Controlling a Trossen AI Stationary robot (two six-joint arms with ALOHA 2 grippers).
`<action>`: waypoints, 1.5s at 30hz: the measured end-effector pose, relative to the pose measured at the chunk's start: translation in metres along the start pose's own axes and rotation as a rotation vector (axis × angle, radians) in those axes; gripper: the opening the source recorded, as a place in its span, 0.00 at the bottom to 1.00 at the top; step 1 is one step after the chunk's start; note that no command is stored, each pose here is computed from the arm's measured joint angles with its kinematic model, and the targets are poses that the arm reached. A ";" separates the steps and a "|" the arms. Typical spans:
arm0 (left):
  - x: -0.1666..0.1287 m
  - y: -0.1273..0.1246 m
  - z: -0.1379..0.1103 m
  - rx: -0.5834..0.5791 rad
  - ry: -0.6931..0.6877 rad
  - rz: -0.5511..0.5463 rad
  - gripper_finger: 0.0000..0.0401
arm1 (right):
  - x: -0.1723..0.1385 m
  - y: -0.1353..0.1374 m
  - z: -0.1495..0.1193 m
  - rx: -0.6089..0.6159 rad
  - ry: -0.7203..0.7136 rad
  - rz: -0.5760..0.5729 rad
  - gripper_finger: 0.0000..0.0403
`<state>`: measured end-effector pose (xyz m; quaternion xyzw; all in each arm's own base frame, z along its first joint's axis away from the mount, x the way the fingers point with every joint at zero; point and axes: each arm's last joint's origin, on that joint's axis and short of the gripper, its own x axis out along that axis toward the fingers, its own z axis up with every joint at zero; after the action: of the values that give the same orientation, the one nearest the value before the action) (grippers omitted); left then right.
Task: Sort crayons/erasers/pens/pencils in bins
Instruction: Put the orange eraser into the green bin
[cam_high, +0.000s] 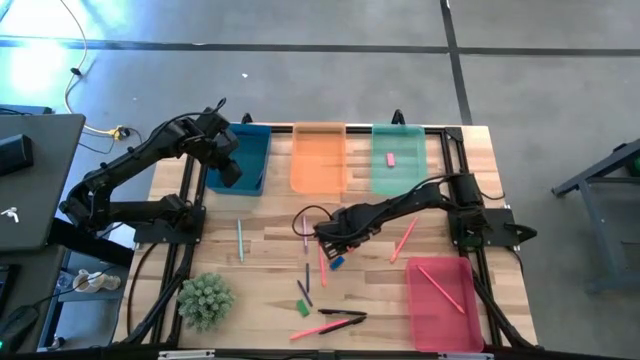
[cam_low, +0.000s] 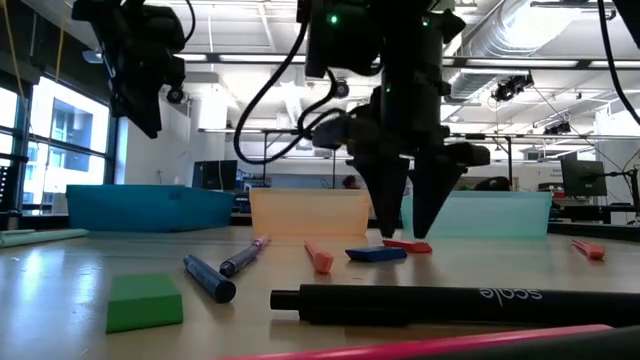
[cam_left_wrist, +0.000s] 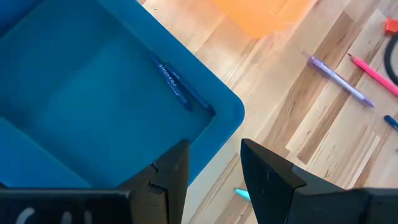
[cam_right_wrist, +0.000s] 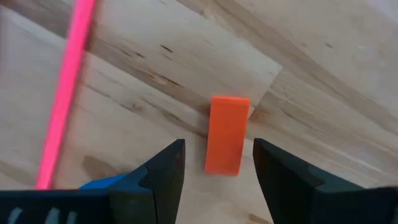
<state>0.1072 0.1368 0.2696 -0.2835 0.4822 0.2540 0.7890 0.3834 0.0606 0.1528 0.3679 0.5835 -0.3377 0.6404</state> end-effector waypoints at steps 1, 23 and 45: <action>0.000 0.000 0.000 0.000 0.000 0.000 0.33 | 0.002 0.000 0.000 0.005 0.002 -0.005 0.46; 0.000 0.000 0.000 -0.002 0.000 0.000 0.33 | 0.016 0.001 -0.001 0.032 0.016 -0.037 0.08; 0.000 0.000 0.000 -0.003 0.001 0.000 0.33 | -0.021 0.030 0.005 -0.055 -0.143 0.033 0.13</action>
<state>0.1073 0.1367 0.2696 -0.2848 0.4821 0.2545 0.7885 0.4097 0.0717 0.1767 0.3348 0.5393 -0.3360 0.6958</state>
